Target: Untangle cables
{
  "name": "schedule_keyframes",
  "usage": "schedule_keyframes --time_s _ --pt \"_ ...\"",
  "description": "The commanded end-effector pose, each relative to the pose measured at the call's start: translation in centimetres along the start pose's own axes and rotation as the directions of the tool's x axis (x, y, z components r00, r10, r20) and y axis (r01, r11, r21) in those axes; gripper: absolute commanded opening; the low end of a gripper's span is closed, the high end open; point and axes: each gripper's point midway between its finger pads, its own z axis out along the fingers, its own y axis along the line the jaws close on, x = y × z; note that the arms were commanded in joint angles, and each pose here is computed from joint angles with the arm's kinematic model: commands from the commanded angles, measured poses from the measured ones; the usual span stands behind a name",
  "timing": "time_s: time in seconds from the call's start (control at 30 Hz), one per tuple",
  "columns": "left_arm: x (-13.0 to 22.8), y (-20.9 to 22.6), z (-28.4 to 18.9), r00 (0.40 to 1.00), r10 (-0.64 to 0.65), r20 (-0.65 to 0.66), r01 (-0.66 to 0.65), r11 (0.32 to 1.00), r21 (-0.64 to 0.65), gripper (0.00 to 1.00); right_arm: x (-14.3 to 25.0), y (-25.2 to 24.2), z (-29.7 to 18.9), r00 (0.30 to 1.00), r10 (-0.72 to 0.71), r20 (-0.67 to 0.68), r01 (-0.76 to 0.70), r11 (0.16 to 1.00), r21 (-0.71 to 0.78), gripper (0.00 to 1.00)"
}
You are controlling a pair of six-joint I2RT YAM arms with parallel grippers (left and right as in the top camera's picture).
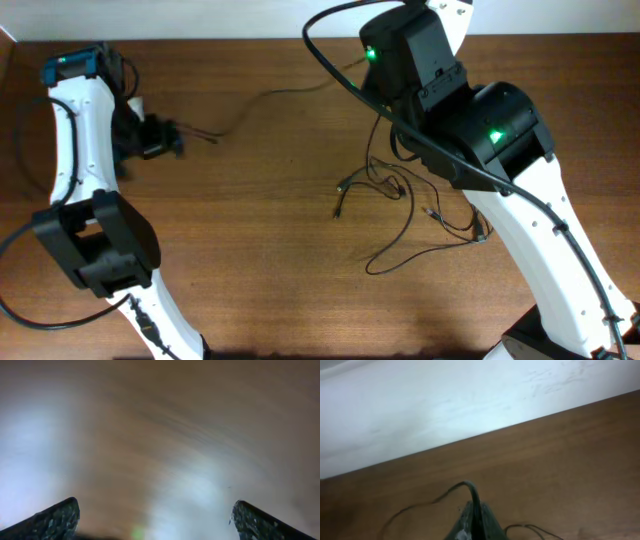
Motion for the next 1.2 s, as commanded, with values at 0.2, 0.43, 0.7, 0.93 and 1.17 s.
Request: schedule_keyframes --time_s 0.2,0.43,0.7,0.93,1.17 --pt "2.0 -13.7 -8.7 0.9 0.289 0.327 -0.425 0.416 0.804 0.99 1.3 1.0 0.3 0.998 -0.003 -0.064 0.0 0.999 -0.052 0.04" --pt "2.0 -14.1 -9.3 0.919 0.256 0.301 -0.383 0.395 0.835 0.99 3.4 4.1 0.3 0.983 -0.02 -0.183 -0.018 0.978 -0.206 0.04" --pt "2.1 -15.2 -10.9 0.936 0.212 0.282 -0.338 0.312 0.888 1.0 6.0 11.1 -1.5 0.937 -0.235 -0.257 0.044 0.812 -0.582 0.04" --pt "2.1 -15.8 -12.9 0.936 0.181 0.301 -0.34 0.244 0.908 0.99 8.9 14.1 -2.5 0.873 -0.436 -0.218 0.117 0.623 -0.774 0.04" --pt "3.0 -16.4 -15.9 0.996 0.082 -0.035 0.018 0.2 0.98 0.88 9.3 15.1 -3.0 0.861 -0.479 -0.172 0.141 0.549 -0.824 0.04"
